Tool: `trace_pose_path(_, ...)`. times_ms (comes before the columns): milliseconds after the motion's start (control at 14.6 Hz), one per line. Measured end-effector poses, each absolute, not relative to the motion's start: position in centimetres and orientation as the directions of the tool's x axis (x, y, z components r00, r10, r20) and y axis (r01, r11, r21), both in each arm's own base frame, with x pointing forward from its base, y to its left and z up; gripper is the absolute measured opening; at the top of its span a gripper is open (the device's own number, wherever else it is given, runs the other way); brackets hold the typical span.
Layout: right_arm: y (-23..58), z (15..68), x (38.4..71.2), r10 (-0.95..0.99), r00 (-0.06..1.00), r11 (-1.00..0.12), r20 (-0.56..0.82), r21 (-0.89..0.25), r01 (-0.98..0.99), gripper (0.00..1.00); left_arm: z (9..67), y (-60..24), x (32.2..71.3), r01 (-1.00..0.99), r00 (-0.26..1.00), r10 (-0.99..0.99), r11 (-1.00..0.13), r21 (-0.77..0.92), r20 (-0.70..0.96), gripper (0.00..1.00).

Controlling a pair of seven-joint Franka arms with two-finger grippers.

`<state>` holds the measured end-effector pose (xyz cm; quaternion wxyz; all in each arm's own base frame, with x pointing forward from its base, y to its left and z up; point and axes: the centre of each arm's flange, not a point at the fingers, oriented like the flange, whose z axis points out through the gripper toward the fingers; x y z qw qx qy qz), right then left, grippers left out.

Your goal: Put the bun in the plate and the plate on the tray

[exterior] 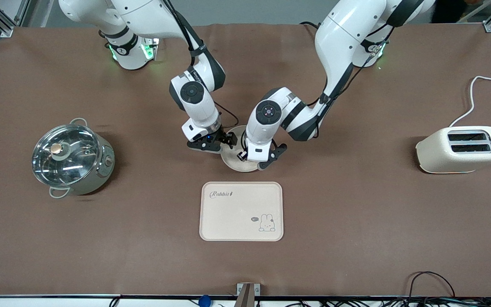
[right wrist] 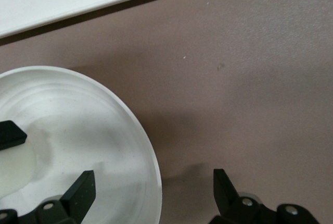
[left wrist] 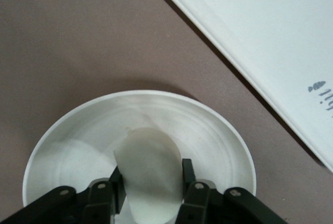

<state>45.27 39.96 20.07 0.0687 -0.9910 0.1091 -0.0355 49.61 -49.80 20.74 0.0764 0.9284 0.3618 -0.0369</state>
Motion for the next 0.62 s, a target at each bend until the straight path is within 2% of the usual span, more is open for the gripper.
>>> trace_pose_path(68,39.9,20.1,45.3,-0.223,0.973,-0.967,0.055,-0.143,-0.213,1.00,21.2,-49.8,50.0,0.679,0.734,0.668,-0.723,0.124,-0.123,0.57)
trace_pose_path(137,39.9,20.0,45.3,-0.224,0.973,-0.966,0.055,-0.142,-0.214,1.00,21.9,-49.8,50.5,0.682,0.731,0.671,-0.718,0.139,-0.121,0.70)
trace_pose_path(274,39.8,20.0,45.3,-0.225,0.973,-0.966,0.054,-0.142,-0.215,0.98,24.5,-49.6,52.1,0.689,0.724,0.681,-0.702,0.182,-0.114,0.88)
trace_pose_path(342,39.9,20.0,45.3,-0.225,0.973,-0.966,0.054,-0.143,-0.215,0.90,26.5,-49.2,53.1,0.694,0.717,0.689,-0.691,0.200,-0.109,0.96)
trace_pose_path(411,39.9,20.0,45.3,-0.224,0.973,-0.966,0.054,-0.143,-0.215,0.80,29.0,-48.5,54.4,0.704,0.707,0.700,-0.680,0.205,-0.103,1.00)
trace_pose_path(479,39.9,20.0,45.3,-0.224,0.973,-0.966,0.054,-0.143,-0.215,0.72,31.9,-47.4,55.9,0.714,0.696,0.712,-0.671,0.198,-0.097,1.00)
trace_pose_path(548,39.9,20.0,45.3,-0.224,0.973,-0.966,0.054,-0.143,-0.214,0.56,34.9,-45.8,57.4,0.718,0.692,0.716,-0.671,0.187,-0.086,1.00)
trace_pose_path(616,39.9,20.0,45.3,-0.223,0.973,-0.966,0.054,-0.143,-0.214,0.47,37.9,-43.6,59.0,0.709,0.701,0.710,-0.682,0.181,-0.073,1.00)
